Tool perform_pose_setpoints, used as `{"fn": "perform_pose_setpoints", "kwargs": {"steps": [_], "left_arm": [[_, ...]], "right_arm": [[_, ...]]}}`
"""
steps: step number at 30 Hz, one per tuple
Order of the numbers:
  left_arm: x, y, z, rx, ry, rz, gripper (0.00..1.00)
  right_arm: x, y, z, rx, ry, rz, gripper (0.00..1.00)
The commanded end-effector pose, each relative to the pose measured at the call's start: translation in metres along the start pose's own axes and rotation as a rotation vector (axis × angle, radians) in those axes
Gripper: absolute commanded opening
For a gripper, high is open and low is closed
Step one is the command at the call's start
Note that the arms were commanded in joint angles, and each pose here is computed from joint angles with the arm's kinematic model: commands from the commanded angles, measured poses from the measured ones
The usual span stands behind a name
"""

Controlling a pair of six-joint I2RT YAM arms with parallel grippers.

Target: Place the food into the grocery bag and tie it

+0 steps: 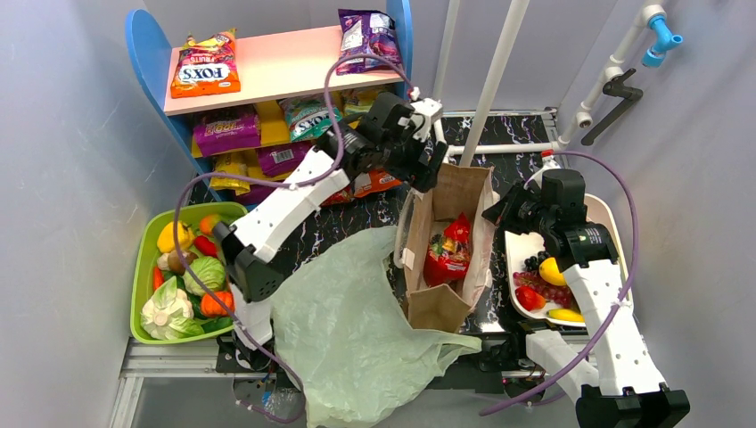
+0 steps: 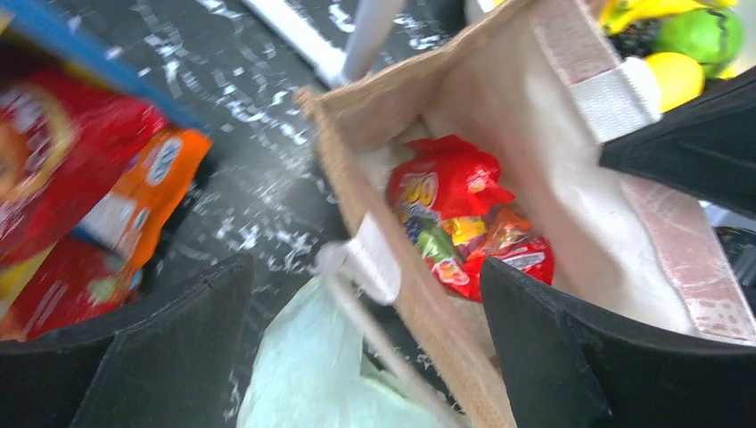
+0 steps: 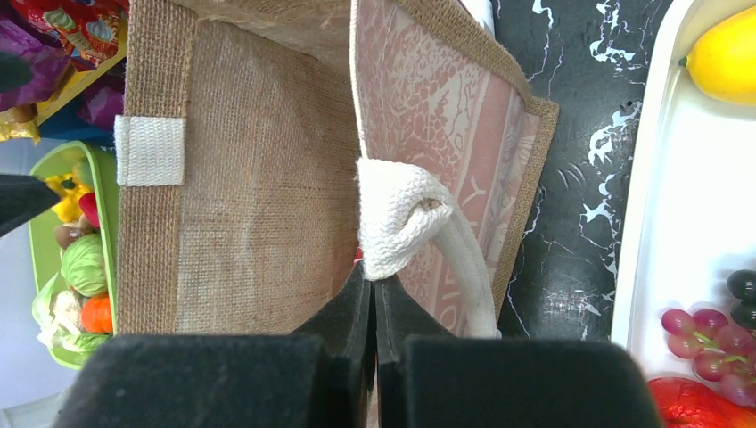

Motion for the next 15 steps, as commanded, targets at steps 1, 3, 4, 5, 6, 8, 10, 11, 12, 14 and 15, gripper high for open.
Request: {"fn": "perform_pose_setpoints", "kwargs": {"steps": [1, 3, 4, 5, 6, 8, 10, 11, 12, 14, 15], "left_arm": [[0.043, -0.016, 0.03, 0.065, 0.239, -0.015, 0.98], [0.035, -0.025, 0.029, 0.09, 0.23, -0.004, 0.97], [0.031, -0.028, 0.027, 0.103, 0.222, 0.0, 0.95], [0.026, -0.031, 0.026, 0.116, 0.216, 0.004, 0.93], [0.022, -0.034, 0.024, 0.129, 0.207, 0.009, 0.91], [0.012, -0.039, 0.019, 0.158, 0.179, 0.019, 0.86], [0.003, -0.044, 0.012, 0.194, 0.138, 0.023, 0.84], [-0.001, -0.046, 0.008, 0.209, 0.121, 0.024, 0.83], [-0.005, -0.048, 0.005, 0.23, 0.104, 0.024, 0.82], [-0.011, -0.05, -0.003, 0.261, 0.059, 0.022, 0.8], [-0.013, -0.053, -0.005, 0.279, 0.051, 0.027, 0.77]], "right_arm": [[-0.001, -0.001, 0.0, 0.011, 0.011, -0.003, 0.01], [-0.002, -0.002, -0.001, 0.01, 0.011, 0.002, 0.01], [-0.002, -0.002, 0.0, 0.009, 0.012, 0.004, 0.01], [-0.002, -0.002, -0.001, 0.008, 0.01, 0.005, 0.01], [-0.001, -0.002, 0.0, 0.01, 0.013, 0.003, 0.01], [0.0, -0.002, 0.0, 0.011, 0.012, 0.001, 0.01], [0.001, -0.002, 0.0, 0.013, 0.009, 0.0, 0.01], [0.002, -0.001, 0.0, 0.014, 0.009, -0.003, 0.01], [0.002, -0.002, 0.0, 0.014, 0.011, -0.002, 0.01], [0.002, -0.002, 0.0, 0.013, 0.012, 0.0, 0.01], [0.002, -0.003, 0.0, 0.013, 0.014, 0.004, 0.01]]}}
Point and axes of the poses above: each gripper's point midway between its finger pads, its own x axis back along the fingers, its own z axis along the line the jaws close on, y = z × x, the point moved 1 cm from there along x, back along the fingers, and after that the axes turned 9 degrees about -x, right-handed, at the moved point
